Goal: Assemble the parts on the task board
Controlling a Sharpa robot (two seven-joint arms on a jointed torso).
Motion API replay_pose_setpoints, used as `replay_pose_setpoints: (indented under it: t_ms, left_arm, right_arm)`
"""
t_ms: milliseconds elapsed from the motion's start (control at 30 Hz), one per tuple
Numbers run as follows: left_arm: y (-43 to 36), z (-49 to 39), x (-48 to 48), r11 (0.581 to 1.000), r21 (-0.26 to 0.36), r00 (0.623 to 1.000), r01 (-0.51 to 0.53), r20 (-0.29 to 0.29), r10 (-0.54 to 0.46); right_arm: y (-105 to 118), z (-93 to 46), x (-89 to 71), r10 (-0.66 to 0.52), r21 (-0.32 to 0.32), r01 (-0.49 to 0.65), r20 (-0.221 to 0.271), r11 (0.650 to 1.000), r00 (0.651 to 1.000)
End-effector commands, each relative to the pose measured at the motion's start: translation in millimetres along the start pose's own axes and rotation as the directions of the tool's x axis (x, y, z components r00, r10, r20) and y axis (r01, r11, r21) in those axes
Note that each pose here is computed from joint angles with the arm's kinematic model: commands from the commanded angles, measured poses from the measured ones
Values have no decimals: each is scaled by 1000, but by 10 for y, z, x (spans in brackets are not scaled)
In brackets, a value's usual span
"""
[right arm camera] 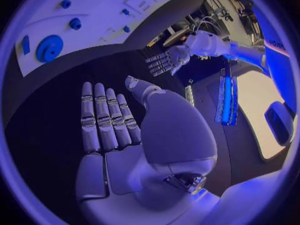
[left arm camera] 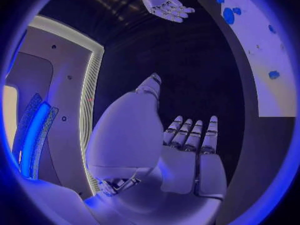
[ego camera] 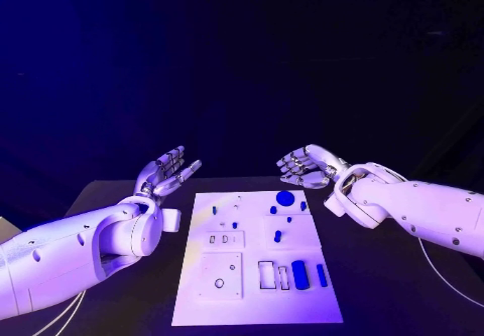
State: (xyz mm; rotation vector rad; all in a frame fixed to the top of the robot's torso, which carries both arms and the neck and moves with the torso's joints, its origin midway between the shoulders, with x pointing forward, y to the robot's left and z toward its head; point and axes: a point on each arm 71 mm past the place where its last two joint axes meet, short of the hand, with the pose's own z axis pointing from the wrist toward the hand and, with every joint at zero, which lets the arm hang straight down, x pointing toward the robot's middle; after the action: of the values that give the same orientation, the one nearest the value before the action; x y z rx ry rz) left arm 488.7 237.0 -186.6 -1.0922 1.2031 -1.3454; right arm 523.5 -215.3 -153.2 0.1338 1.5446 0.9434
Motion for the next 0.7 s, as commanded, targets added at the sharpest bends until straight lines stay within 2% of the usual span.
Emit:
replay_pose_setpoints:
  t_ms: [33,233,400,700]
  left_arm:
    - [-71,-37,24,999,35,1000,-15,-10,15]
    - [-151,-142,82,999,40,999,3,-36,-1]
    - [-199,-221,147,999,35,998,29,-62,-27]
    - [-242,-326,228,994,0,988,106,-116,-106]
  right_arm:
    - [32,13,62,-269,-23,268,-108,963,957]
    - [89,33,68,-458,-52,455,-132,889,879]
    - [121,42,93,-533,-73,528,-147,846,833]
    - [155,75,181,-592,-101,584,-182,806,785]
